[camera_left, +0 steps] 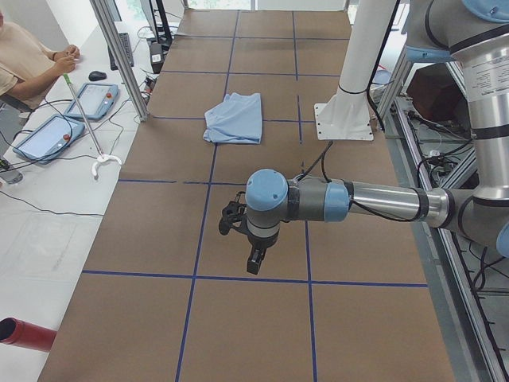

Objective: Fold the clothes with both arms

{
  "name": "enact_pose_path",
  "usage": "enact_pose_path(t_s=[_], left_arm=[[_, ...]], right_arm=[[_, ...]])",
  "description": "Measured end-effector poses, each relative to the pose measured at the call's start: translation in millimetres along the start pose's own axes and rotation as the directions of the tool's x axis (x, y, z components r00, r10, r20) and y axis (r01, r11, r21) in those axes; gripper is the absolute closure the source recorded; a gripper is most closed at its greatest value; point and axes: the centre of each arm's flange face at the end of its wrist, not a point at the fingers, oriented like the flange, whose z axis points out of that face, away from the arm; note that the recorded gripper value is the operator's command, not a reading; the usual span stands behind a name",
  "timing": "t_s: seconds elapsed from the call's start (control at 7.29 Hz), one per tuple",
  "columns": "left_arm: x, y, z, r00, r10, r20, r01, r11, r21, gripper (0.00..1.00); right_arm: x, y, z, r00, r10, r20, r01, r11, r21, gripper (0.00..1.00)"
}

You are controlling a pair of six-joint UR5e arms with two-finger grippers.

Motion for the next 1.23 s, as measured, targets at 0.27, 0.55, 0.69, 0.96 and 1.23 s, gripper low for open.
enact_pose_path(t_s=[0.27,0.55,0.69,0.96,1.23], left_arm=[[-2.2,1.3,-1.6,1.000,-0.005,0.002,0.005,1.000,0.004,0.00],[-3.3,2.5,-1.5,1.000,-0.007,0.003,0.007,1.000,0.004,0.00],[-3.6,3.4,-1.2,1.000,-0.009,0.003,0.008,1.000,0.003,0.00],[-4.3,6.0,0.1,1.000,-0.012,0.003,0.012,1.000,0.000,0.00],[-5.1,7.0,1.0,1.000,-0.013,0.002,0.013,1.000,-0.003,0.00]], right_arm=[[-1.2,-0.7,-1.6,1.000,-0.007,0.000,0.007,1.000,0.008,0.00],[-2.9,-1.5,-3.5,1.000,-0.018,-0.002,0.018,1.000,0.021,0.00],[-3.1,-1.6,-3.8,1.000,-0.020,-0.003,0.020,1.000,0.022,0.00],[-3.3,-1.6,-3.9,1.000,-0.021,-0.003,0.021,1.000,0.023,0.00],[-3.0,-1.0,-3.4,1.000,-0.020,-0.003,0.020,1.000,0.022,0.00]])
